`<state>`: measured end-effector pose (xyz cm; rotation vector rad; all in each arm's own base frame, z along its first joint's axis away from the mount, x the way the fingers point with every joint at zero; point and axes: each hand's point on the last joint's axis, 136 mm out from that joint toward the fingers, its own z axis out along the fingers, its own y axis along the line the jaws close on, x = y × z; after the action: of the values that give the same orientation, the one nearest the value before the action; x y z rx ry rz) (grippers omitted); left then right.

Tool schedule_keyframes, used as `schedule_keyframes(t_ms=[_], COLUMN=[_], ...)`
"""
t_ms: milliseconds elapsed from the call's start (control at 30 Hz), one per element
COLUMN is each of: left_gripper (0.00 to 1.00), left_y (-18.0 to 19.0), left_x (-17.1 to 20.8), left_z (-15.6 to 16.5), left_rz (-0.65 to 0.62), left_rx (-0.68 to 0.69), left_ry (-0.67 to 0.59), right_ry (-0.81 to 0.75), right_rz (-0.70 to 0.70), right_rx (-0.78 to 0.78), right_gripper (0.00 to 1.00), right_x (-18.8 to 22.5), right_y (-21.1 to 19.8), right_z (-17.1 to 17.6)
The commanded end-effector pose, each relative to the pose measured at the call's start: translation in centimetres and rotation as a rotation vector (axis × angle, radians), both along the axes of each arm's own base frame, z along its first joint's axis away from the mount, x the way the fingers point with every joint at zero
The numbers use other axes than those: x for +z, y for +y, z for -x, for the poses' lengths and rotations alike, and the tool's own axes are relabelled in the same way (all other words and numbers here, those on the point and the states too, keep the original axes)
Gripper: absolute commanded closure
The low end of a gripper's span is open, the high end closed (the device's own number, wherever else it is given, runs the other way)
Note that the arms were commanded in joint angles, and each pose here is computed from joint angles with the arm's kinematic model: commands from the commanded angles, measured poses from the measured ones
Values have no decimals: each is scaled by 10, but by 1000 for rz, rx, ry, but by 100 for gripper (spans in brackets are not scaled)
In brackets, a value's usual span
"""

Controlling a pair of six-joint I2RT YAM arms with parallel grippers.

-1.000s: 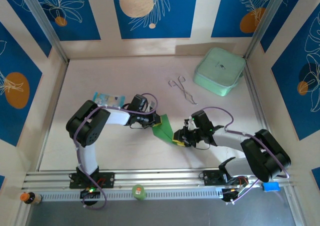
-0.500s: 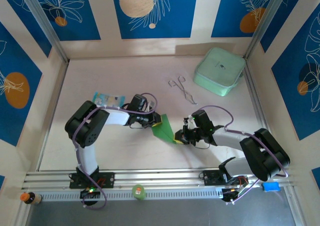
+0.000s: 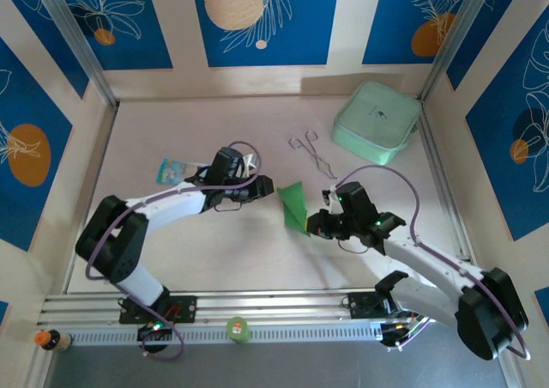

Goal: Fold a paper plane with a square sheet of paper (pick it up from the middle)
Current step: Turn over the paper at the center of the table.

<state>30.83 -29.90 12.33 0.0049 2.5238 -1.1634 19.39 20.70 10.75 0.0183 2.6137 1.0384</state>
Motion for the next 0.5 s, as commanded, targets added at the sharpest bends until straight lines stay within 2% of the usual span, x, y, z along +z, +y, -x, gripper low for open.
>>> schedule_keyframes(t_ms=[0, 100, 333, 467], left_gripper=[66, 66, 65, 65], left_y=[20, 33, 62, 79], left_x=[13, 21, 34, 38], left_z=[-5, -5, -5, -4], left_rz=[-107, -143, -208, -244], left_rx=[41, 77, 178, 244], left_ry=[-87, -137, -221, -250], right_ry=[-72, -156, -358, -423], right_rz=[230, 366, 857, 1091], right_rx=[-36, -32, -106, -57], right_gripper=[98, 98, 99, 99], right_x=[0, 14, 42, 42], right_y=[-31, -41, -77, -79], right_z=[1, -2, -13, -17])
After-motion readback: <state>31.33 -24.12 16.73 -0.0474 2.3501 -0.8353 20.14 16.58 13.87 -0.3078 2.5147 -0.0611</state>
